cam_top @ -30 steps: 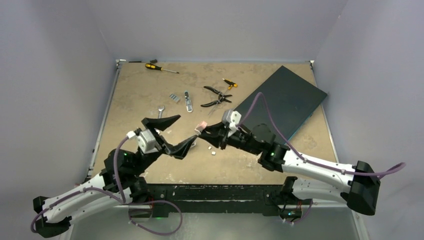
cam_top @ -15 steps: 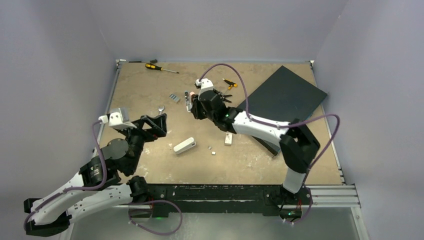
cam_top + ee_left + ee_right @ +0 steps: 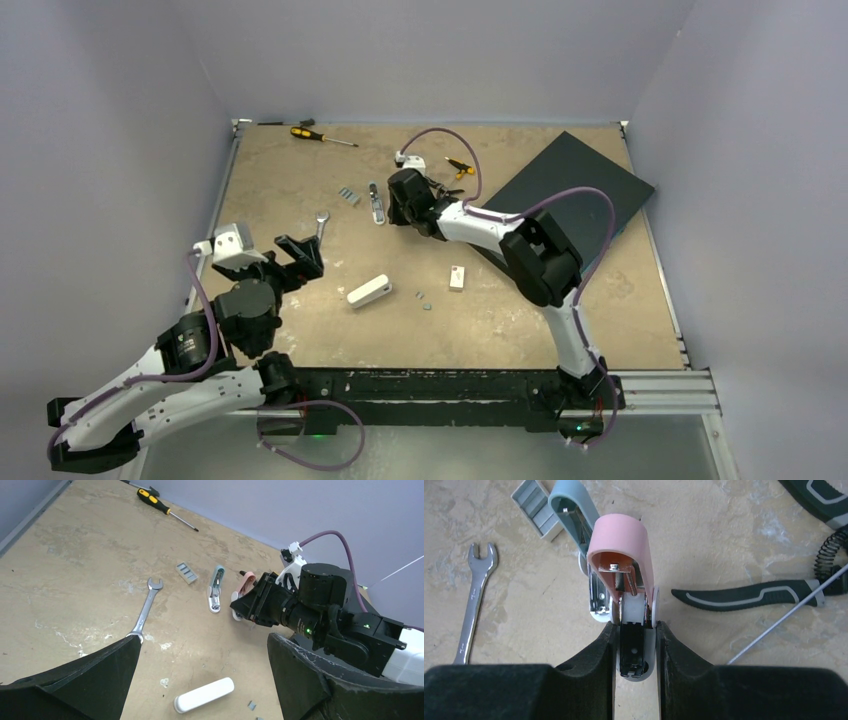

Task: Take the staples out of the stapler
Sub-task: Place the stapler at the center of the board.

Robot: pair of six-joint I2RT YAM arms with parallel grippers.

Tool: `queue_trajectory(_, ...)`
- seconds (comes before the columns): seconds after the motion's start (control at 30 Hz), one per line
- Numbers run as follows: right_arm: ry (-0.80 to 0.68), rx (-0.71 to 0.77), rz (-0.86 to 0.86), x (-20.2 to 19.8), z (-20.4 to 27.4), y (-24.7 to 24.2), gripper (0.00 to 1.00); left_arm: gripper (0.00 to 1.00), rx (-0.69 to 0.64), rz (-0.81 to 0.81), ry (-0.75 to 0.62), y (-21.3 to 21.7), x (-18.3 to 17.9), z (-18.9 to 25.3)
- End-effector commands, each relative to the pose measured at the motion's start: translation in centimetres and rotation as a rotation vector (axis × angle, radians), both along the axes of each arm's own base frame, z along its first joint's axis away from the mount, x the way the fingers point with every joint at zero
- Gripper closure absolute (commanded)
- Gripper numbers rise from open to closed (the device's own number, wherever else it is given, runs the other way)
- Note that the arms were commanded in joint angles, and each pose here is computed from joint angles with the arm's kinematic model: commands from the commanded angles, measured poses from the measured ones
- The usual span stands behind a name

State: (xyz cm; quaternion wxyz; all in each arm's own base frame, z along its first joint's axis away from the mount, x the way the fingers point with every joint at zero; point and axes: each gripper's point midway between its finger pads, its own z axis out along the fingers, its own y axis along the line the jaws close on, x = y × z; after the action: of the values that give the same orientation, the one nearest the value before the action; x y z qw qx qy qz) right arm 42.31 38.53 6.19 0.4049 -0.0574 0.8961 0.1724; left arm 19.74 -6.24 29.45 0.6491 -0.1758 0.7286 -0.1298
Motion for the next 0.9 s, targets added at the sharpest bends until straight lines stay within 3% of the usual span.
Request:
queue_trajectory(0.0, -0.077, 0.078, -0.058, 3.1, 3.3, 0.6, 1.00, 0.04, -0.007, 0.028, 0.003, 0.5, -0.1, -0.4)
queue_trajectory(0.53, 0.016, 0.036, -0.051, 3.4, -1.8, 0.8, 1.00, 0.04, -0.002, 0.056, 0.000, 1.2, -0.1, -0.8)
queue_trajectory(0.87, 0.032, -0.165, -0.147, 3.4, -4.1, -3.5, 1.00, 0.04, 0.017, 0.063, 0.007, 1.1, 0.0, -1.0)
